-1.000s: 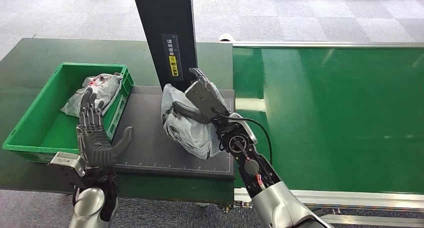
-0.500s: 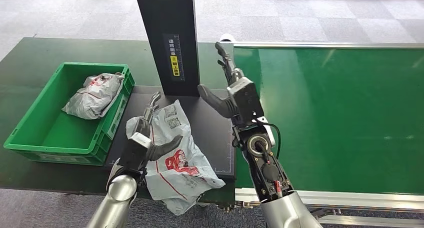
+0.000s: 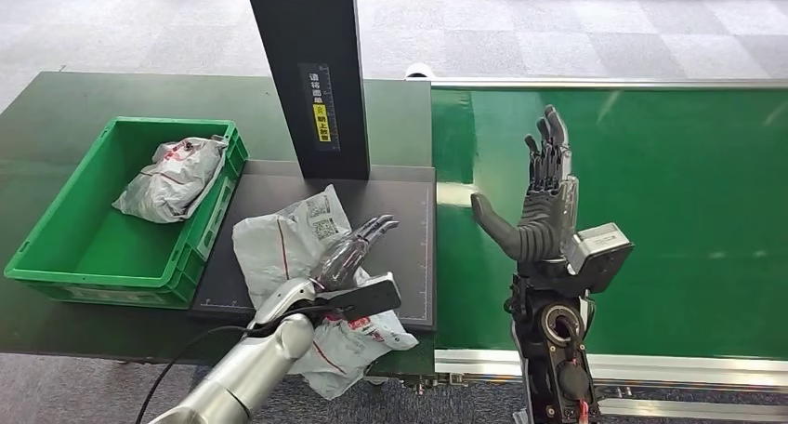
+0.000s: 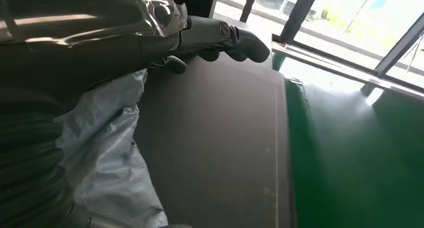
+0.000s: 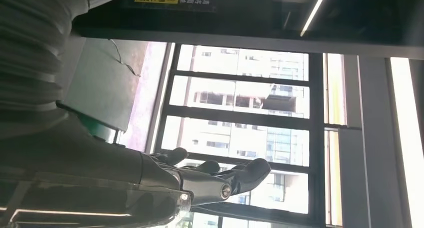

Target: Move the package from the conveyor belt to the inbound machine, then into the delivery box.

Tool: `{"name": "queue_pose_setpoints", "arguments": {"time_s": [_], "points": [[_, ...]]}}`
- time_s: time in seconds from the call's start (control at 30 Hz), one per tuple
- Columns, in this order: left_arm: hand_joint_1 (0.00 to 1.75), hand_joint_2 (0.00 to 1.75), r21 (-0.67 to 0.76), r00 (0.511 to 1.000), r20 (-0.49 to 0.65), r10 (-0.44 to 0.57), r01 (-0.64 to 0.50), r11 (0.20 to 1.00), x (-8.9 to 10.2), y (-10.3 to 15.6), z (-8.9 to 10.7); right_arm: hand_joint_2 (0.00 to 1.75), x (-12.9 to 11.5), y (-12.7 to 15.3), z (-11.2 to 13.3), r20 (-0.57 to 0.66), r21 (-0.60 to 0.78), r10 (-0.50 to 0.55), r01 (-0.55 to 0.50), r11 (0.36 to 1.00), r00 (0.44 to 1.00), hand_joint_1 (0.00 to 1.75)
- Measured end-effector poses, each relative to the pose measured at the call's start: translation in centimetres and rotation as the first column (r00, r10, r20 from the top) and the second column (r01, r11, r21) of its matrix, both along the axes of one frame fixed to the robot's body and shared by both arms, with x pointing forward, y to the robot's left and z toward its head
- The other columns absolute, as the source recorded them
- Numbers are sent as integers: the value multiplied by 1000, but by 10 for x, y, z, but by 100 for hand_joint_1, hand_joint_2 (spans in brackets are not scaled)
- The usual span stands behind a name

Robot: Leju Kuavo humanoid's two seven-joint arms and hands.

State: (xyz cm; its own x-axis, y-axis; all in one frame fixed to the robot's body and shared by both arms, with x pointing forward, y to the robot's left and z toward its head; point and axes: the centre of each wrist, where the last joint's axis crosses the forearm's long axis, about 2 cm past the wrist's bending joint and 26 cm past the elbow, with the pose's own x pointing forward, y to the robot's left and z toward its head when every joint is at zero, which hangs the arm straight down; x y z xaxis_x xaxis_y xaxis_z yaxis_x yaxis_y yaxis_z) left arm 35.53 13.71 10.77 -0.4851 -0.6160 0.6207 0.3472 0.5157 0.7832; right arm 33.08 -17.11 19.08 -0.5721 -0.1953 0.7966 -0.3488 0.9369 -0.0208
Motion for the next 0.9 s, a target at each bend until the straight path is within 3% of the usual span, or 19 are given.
{"name": "queue_pose_setpoints", "arguments": {"time_s": [0.1,0.23,0.43,0.67,0.9], "points": [[0,175,29,1000,17,18,-18,999,3,3,-5,175,-3,-5,-3,-1,-1,-9,9,1000,1000,0],[0,175,-77,998,46,50,-46,996,7,17,-2,175,-8,-9,-7,-8,-5,-24,24,1000,1000,0],[0,175,-254,982,131,136,-100,962,13,43,26,175,-12,-16,-11,-15,-5,-42,42,999,999,0],[0,175,-356,944,249,217,-119,927,13,63,53,175,-13,-20,-12,-11,-5,-51,50,999,999,0],[0,175,-323,926,302,229,-127,938,8,83,70,175,-15,-23,-12,-8,-2,-61,61,998,998,0]]}}
